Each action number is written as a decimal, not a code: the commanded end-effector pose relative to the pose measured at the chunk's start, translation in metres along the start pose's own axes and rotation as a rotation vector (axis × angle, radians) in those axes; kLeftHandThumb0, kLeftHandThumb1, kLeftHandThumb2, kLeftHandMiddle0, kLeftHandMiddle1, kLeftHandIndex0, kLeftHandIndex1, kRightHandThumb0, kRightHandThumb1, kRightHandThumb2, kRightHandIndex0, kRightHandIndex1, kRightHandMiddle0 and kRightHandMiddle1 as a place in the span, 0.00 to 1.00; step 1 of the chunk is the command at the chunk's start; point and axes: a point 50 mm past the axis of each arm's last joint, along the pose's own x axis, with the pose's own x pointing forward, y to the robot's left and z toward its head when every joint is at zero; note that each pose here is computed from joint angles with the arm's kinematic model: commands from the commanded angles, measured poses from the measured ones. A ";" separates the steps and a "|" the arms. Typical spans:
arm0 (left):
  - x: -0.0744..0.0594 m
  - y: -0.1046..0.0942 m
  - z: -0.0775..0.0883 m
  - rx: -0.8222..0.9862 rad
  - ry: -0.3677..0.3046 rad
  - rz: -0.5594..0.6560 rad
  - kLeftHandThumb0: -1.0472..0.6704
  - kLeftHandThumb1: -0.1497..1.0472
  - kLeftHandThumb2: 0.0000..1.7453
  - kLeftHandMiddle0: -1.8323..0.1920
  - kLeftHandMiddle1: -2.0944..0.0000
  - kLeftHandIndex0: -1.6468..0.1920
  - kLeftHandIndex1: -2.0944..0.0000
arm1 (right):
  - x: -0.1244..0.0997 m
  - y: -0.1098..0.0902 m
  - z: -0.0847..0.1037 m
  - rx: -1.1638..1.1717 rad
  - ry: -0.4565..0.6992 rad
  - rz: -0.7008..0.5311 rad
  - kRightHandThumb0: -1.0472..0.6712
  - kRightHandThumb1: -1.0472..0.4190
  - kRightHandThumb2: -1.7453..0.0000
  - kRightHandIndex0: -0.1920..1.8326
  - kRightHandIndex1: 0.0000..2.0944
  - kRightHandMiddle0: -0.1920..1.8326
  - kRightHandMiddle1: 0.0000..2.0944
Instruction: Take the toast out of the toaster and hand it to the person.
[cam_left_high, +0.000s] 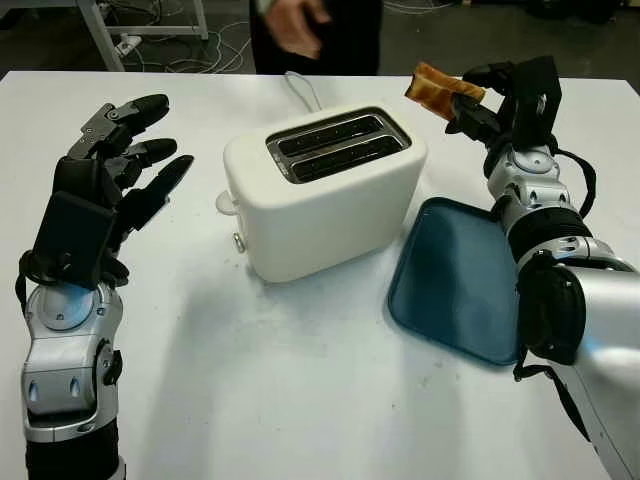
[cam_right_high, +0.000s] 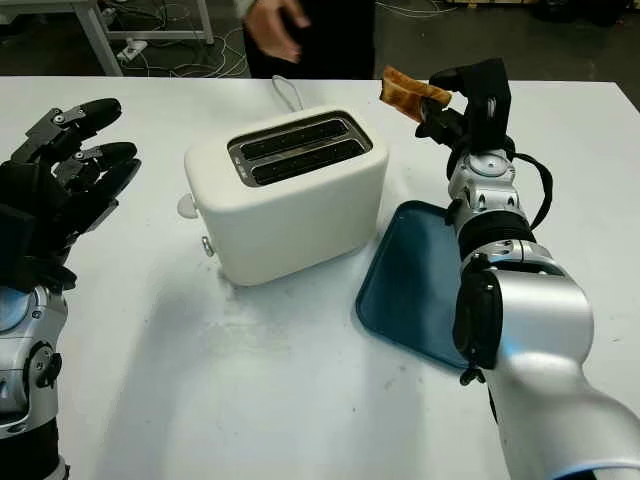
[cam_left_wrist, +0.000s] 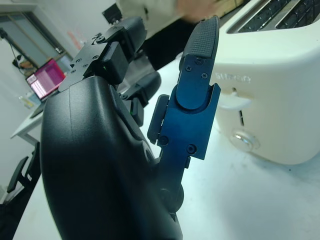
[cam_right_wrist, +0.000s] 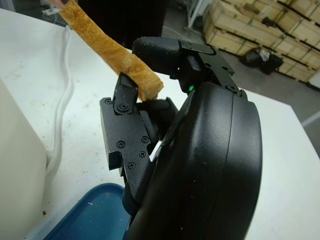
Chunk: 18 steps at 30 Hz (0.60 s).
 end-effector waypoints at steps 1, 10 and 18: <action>-0.001 0.002 0.001 0.011 -0.004 0.001 0.27 0.87 0.00 0.78 0.57 0.69 0.75 | 0.001 0.004 0.012 0.026 -0.057 0.008 0.54 0.09 0.76 0.46 0.83 0.30 0.83; -0.001 0.003 0.000 0.010 -0.007 0.001 0.27 0.87 0.00 0.78 0.57 0.70 0.75 | 0.002 0.005 0.012 0.023 -0.056 0.008 0.54 0.09 0.75 0.47 0.83 0.31 0.83; -0.002 0.002 0.001 0.009 -0.001 0.007 0.28 0.87 0.00 0.78 0.57 0.69 0.75 | 0.001 0.005 0.011 0.025 -0.057 0.014 0.54 0.09 0.75 0.47 0.83 0.30 0.83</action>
